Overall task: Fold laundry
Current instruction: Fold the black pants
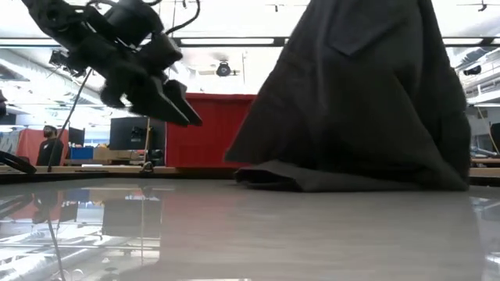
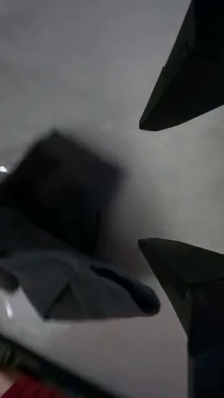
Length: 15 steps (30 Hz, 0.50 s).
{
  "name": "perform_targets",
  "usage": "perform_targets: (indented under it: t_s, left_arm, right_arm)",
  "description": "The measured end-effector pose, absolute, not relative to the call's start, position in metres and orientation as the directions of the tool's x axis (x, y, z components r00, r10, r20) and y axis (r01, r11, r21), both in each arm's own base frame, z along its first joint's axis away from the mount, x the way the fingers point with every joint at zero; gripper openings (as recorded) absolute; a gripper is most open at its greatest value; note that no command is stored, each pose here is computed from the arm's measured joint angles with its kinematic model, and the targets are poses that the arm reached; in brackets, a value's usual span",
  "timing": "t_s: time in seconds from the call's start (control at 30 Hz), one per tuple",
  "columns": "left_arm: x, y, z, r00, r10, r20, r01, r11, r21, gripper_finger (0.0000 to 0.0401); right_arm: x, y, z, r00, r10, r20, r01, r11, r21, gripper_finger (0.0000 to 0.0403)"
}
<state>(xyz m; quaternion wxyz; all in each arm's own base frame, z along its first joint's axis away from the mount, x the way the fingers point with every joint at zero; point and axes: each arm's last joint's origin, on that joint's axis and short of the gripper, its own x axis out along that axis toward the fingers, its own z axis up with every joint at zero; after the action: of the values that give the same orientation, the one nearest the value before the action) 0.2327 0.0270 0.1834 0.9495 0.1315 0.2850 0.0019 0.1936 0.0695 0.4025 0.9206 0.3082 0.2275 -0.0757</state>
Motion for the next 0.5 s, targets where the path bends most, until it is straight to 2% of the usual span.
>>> perform_targets:
  t_s: [0.13, 0.27, 0.37, 0.5]
  left_arm:
    - [0.242, 0.037, 0.174, 0.806, 0.251, -0.536, -0.031, 0.922, 0.386, 0.0302]
    - [0.246, 0.052, 0.17, 0.786, 0.362, -0.501, -0.172, 0.907, 0.385, 0.0302]
    - [0.25, 0.06, 0.168, 0.811, 0.342, -0.474, -0.176, 0.917, 0.358, 0.0302]
    - [0.258, 0.065, 0.161, 0.865, 0.22, -0.451, -0.06, 0.938, 0.342, 0.0302]
  right_arm:
    - [0.194, 0.069, 0.407, 0.898, 0.024, -0.44, 0.252, 0.79, 0.559, 0.001]
    - [0.194, 0.072, 0.407, 0.893, 0.065, -0.445, 0.225, 0.792, 0.568, 0.001]
    - [0.193, 0.074, 0.407, 0.893, 0.074, -0.444, 0.217, 0.794, 0.568, 0.001]
    - [0.193, 0.075, 0.408, 0.899, 0.078, -0.43, 0.207, 0.791, 0.576, 0.001]
